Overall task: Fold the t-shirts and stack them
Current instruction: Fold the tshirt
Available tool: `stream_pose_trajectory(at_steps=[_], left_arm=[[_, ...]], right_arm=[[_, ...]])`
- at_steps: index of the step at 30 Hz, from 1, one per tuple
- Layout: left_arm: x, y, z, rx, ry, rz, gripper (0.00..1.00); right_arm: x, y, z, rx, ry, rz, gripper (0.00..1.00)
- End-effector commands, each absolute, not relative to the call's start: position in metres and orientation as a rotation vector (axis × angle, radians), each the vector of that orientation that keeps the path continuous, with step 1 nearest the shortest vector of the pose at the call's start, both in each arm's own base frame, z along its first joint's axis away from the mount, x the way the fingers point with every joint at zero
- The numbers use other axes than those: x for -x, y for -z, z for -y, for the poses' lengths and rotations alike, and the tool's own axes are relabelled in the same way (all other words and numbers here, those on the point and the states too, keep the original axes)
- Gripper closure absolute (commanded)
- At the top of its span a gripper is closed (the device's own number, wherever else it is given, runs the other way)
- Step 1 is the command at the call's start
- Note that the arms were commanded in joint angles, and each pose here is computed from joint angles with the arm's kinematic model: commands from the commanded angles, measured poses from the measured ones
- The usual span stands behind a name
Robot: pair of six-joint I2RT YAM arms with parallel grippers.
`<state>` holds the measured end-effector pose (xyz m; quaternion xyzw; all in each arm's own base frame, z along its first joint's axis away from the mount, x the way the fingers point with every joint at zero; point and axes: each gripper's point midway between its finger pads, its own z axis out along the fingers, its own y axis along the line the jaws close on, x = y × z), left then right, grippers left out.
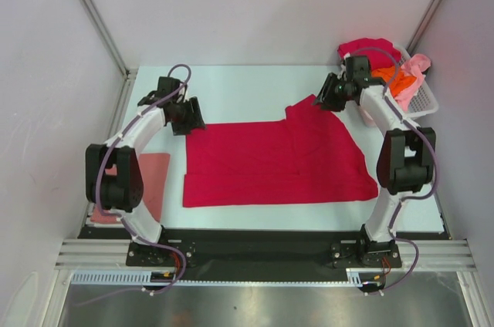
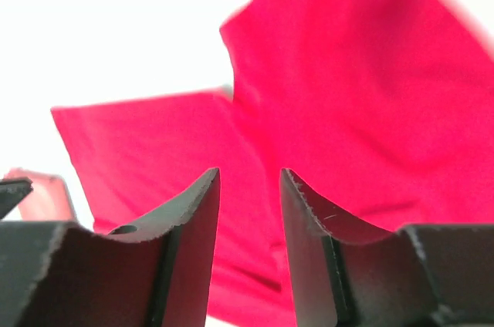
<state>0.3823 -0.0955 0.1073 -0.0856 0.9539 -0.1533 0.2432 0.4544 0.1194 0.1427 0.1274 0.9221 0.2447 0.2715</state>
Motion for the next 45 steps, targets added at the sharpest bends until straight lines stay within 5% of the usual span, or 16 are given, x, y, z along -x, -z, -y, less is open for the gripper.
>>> stream_pose_trajectory(at_steps=[1, 9, 21, 45], left_arm=[[-0.405, -0.099, 0.076, 0.225, 0.294, -2.616, 0.38], [-0.443, -0.074, 0.052, 0.234, 0.127, -2.642, 0.48], [-0.467, -0.046, 0.035, 0.258, 0.002, -2.658, 0.43], [-0.477, -0.017, 0.039, 0.365, 0.088, -2.695, 0.53]], right_arm=[[-0.489, -0.151, -0.103, -0.32, -0.515, -2.465, 0.57], [-0.535, -0.136, -0.084, -0.317, -0.441, -2.463, 0.56], [-0.544, -0.113, -0.086, -0.294, -0.46, -2.513, 0.55], [-0.566, -0.096, -0.069, -0.323, -0.393, -2.493, 0.52]])
